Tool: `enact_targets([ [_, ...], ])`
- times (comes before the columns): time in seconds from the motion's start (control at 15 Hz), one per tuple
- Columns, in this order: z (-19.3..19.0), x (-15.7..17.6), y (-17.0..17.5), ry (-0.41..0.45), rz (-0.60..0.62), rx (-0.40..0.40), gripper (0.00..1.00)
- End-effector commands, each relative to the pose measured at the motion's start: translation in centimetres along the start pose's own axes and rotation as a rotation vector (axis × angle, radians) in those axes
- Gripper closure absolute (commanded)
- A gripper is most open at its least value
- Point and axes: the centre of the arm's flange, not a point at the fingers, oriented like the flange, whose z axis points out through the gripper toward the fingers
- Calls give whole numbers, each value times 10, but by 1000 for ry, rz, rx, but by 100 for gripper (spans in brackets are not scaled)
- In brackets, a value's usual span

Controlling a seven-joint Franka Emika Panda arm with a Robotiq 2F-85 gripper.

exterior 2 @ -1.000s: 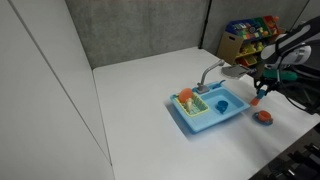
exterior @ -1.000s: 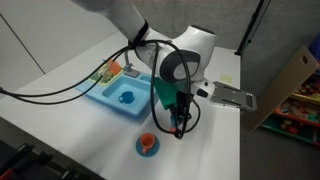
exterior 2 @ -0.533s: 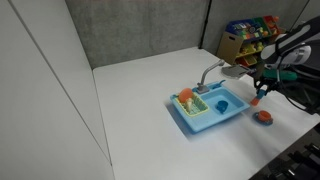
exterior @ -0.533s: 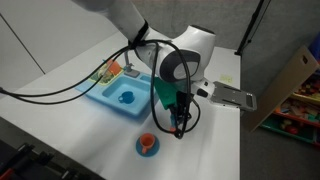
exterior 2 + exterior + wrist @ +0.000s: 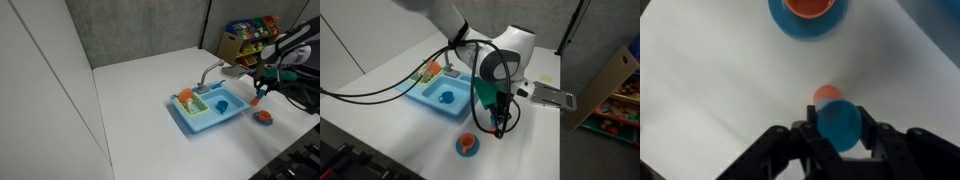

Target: Pick up the blue cup on the counter top of the sink and move it to the right on top of the upside down laying orange cup on the worktop

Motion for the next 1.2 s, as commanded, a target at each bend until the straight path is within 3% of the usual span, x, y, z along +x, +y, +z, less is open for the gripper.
enact_targets([
  [0.0,-1,4,-3,12,-5,16,83],
  [0.8,3,8,-6,13,-5,12,82],
  [0.87,3,7,-6,13,-7,13,65],
  [0.93,3,7,-5,13,-7,14,56],
  [1.0,2,7,-5,13,-8,15,38],
  [1.13,1,6,-5,13,-8,16,29],
])
